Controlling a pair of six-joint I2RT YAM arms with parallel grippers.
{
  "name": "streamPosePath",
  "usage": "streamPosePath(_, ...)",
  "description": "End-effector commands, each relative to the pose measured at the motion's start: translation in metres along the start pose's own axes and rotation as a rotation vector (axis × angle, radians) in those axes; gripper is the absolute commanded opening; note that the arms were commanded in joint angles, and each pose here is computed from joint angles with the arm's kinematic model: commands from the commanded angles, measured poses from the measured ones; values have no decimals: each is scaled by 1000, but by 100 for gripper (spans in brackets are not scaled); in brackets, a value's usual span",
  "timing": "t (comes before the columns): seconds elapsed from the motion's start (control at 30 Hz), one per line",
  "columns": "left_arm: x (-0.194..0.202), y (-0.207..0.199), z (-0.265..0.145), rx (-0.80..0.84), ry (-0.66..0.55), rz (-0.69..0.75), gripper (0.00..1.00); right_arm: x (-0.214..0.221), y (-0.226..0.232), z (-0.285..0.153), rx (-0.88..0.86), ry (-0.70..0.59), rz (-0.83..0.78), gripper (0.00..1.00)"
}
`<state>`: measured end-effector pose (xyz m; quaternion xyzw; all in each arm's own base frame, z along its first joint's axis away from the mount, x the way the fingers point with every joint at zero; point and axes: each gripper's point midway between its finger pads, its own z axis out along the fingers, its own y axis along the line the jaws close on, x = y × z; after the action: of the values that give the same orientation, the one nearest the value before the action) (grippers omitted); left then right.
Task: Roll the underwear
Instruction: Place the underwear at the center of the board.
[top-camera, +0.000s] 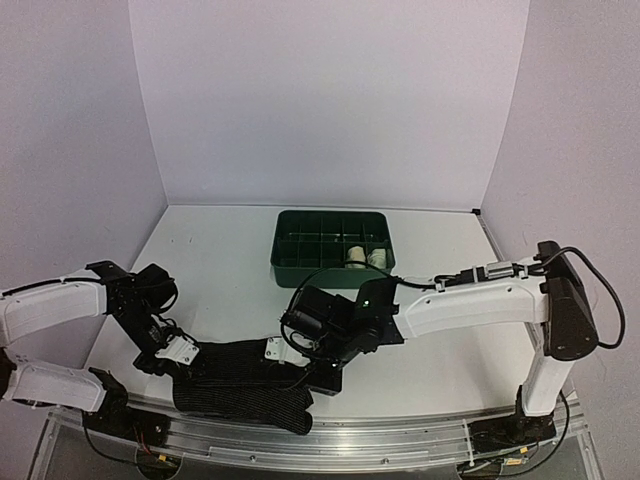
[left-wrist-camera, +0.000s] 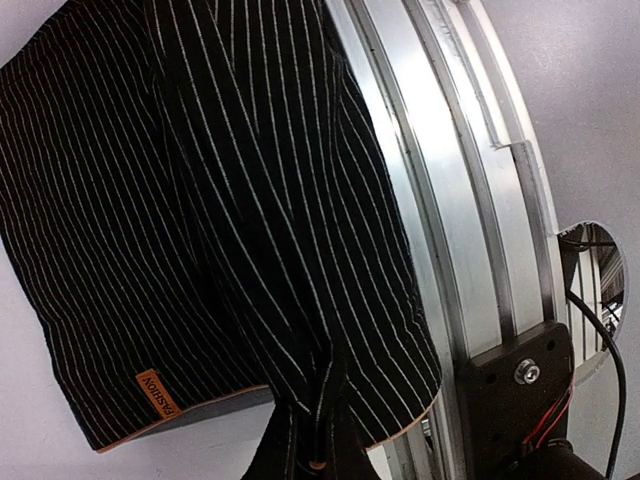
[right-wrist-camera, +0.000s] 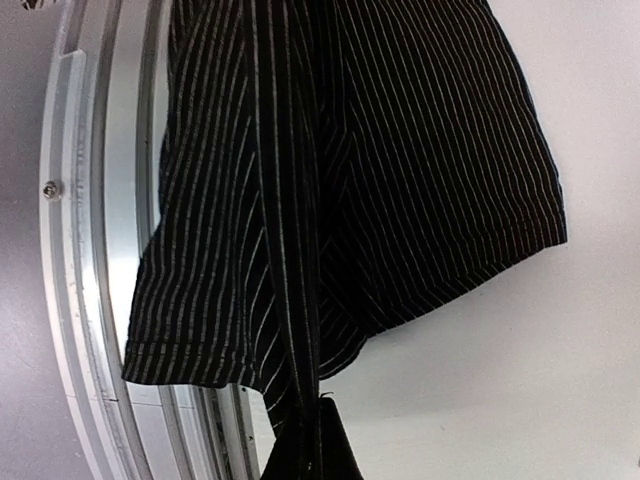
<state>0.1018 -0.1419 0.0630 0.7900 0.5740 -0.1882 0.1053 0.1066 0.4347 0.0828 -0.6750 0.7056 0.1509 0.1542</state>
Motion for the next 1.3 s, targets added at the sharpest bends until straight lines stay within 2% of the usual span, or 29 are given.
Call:
streamPosePath(0.0, -4, 5, -11, 17, 15, -4, 0, -8, 37, -4, -153, -21, -65, 0)
streamPosePath(0.07, -7, -6, -15, 12, 12, 58, 0, 2, 69, -1, -203, 2, -147, 0)
streamPosePath(0.2, -6, -40, -17, -45, -17, 306, 2, 25, 99, 4, -278, 44, -134, 0)
streamPosePath(0.23, -5, -43, -15, -69, -23, 343, 9, 28, 100, 8, -275, 55, -132, 0)
streamPosePath(0.27, -7, -44, -17, -99, -35, 379, 20, 28, 99, 12, -268, 59, -138, 0)
streamPosePath(0.3, -8, -43, -16, -111, -42, 403, 38, 25, 96, 17, -253, 61, -143, 2)
streamPosePath(0.33, -9, -42, -16, -117, -44, 415, 56, 21, 93, 22, -240, 61, -145, 9)
streamPosePath(0.37, -8, -41, -15, -117, -37, 416, 69, 16, 91, 25, -233, 59, -142, 19)
streamPosePath(0.43, -3, -39, -15, -100, -13, 397, 82, 8, 90, 26, -229, 48, -129, 49)
streamPosePath(0.47, -1, -39, -15, -88, 3, 380, 86, 6, 90, 24, -225, 40, -120, 60)
streamPosePath(0.53, 2, -33, -18, -99, 33, 335, 86, -1, 89, 9, -211, 8, -108, 74)
streamPosePath(0.57, 3, -29, -19, -110, 43, 316, 85, -5, 87, 1, -203, -14, -102, 77)
streamPosePath(0.63, 0, -18, -22, -145, 40, 259, 81, -18, 85, -22, -190, -75, -104, 78)
streamPosePath(0.77, -16, 14, -27, -174, -15, 72, 60, -36, 63, -61, -209, -184, -17, 78)
streamPosePath(0.87, -25, 38, -32, -160, -76, -94, 56, -51, 35, -78, -204, -273, 67, 78)
streamPosePath(0.97, -19, 73, -40, -211, -130, -275, 56, -68, -11, -66, -75, -339, 153, 74)
streamPosePath(1.1, 21, 103, -22, -244, -13, -521, 58, -71, -88, -23, 123, -296, 287, 57)
streamPosePath(1.17, 30, 106, -16, -232, 17, -583, 61, -70, -111, 0, 143, -268, 340, 56)
streamPosePath(1.27, 38, 103, -8, -219, 45, -624, 66, -67, -132, 27, 179, -232, 353, 64)
